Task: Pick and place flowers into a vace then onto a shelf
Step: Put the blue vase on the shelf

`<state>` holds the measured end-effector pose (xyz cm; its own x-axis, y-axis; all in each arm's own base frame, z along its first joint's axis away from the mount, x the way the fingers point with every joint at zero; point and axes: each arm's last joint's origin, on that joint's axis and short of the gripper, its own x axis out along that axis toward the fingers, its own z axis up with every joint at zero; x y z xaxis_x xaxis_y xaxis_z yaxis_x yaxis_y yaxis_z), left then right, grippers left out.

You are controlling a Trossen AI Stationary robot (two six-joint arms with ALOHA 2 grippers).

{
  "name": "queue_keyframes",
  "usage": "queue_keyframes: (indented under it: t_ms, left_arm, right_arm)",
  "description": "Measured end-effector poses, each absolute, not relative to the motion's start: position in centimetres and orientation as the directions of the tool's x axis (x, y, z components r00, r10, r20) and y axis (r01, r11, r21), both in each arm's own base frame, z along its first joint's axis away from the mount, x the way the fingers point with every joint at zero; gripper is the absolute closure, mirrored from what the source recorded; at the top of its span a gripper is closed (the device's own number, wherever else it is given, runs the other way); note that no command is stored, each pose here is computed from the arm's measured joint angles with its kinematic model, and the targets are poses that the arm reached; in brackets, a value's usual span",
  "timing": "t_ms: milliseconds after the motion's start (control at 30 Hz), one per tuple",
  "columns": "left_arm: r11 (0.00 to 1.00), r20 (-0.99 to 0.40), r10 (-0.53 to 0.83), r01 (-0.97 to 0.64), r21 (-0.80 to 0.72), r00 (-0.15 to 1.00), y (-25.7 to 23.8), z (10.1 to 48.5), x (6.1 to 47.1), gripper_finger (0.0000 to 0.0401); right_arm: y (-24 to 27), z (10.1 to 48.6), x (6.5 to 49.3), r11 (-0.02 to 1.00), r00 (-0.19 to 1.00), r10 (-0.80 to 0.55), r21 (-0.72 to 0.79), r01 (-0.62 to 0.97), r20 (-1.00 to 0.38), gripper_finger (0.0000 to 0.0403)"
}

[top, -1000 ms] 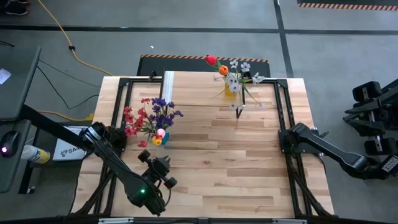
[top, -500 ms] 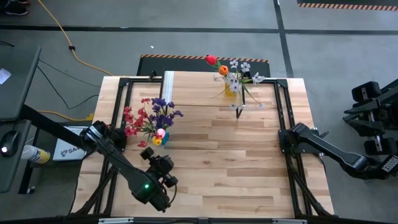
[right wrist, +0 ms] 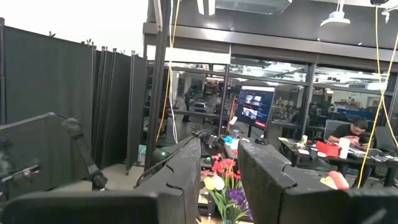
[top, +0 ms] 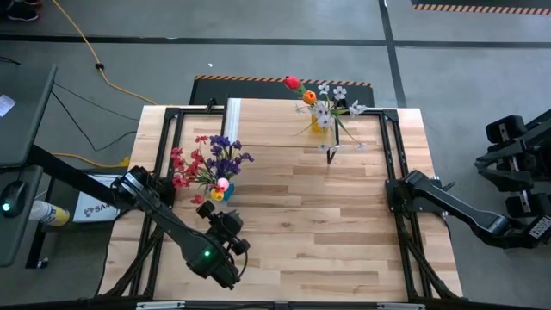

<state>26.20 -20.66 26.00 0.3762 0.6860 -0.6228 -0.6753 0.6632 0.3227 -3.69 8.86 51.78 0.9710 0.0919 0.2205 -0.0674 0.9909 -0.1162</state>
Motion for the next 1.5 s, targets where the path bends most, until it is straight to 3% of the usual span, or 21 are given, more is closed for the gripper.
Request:
queue_keyframes:
  t_ms: [433,1033,1500]
  left_arm:
    - [0.642,-0.613,0.688,-0.721,0.263,0.389,-20.7,26.0,26.3,0.0316]
    - [0.665,-0.767,0.431,-0.742,-0.087,0.476,-23.2,26.2,28.2,0.0316]
    - [0.752,-0.724,0.36,-0.643,-0.148,0.588,-27.0,29.3,25.2,0.0316]
  right_arm:
    - [8.9,51.8,-3.7,0.988,0.971,0.107,-0.134,-0.079,0.216,0.0304]
    - [8.9,51.8,-3.7,0.988,0.971,0.089,-0.141,-0.058,0.224,0.0304]
    - [8.9,51.8,-3.7,0.988,0.971,0.09,-0.141,-0.059,0.224,0.0304]
